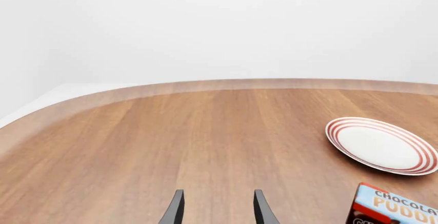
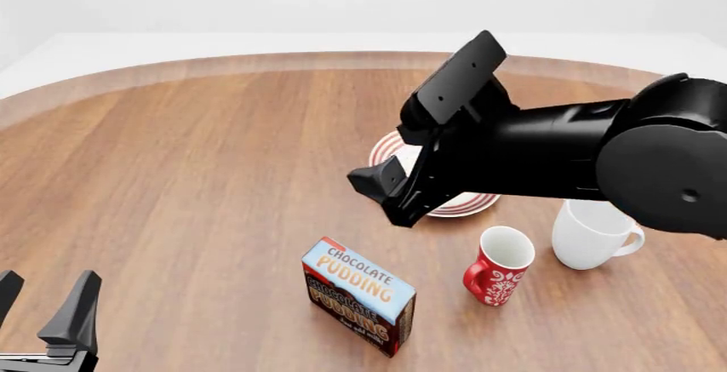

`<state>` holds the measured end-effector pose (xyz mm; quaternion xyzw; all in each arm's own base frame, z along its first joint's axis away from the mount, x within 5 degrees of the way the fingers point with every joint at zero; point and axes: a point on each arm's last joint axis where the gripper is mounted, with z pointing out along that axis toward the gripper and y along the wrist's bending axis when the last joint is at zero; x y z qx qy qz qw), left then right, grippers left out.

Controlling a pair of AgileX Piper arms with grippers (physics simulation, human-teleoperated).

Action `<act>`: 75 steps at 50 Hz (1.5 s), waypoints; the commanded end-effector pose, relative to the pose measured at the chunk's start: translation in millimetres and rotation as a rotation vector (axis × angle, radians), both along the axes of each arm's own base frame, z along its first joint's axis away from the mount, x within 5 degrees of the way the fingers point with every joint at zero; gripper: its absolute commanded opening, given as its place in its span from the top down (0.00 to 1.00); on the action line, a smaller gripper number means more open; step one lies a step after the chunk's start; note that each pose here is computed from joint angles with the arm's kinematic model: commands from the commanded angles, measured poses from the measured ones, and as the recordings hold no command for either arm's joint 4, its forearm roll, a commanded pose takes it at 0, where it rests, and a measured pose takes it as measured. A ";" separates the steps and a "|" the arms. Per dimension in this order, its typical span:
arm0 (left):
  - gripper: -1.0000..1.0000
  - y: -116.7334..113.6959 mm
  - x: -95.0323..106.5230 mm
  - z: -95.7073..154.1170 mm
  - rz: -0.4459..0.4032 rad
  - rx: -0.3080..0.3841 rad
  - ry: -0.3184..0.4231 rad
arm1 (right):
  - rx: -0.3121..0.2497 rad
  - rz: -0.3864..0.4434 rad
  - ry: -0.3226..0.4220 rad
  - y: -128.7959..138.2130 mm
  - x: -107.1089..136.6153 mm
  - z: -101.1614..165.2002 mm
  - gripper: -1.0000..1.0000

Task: Put the chocolate pudding to the right of the plate.

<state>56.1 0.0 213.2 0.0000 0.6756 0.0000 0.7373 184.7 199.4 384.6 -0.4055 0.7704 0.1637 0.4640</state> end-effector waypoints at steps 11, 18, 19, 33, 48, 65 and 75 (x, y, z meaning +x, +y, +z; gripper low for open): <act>0.00 0.0 0.0 0.0 0.000 0.000 0.000 | 0.009 0.017 0.060 30.6 8.5 -43.2 0.00; 0.00 0.0 0.0 0.0 0.000 0.000 0.000 | 0.015 0.014 0.073 35.8 10.4 -53.1 0.00; 0.00 0.0 0.0 0.0 0.000 0.000 0.000 | 0.017 0.010 0.074 35.1 10.9 -54.7 0.00; 0.00 0.0 0.0 0.0 0.000 0.000 0.000 | 0.006 0.000 0.095 42.2 18.3 -83.0 0.00; 0.00 0.0 0.0 0.0 0.000 0.000 0.000 | -0.003 -0.008 0.118 48.6 23.2 -108.4 0.00; 0.00 0.0 0.0 0.0 0.000 0.000 0.000 | -0.025 -0.004 0.152 59.1 25.8 -132.3 0.00; 0.00 0.0 0.0 0.0 0.000 0.000 0.000 | -0.035 -0.013 0.161 59.3 29.4 -138.1 0.00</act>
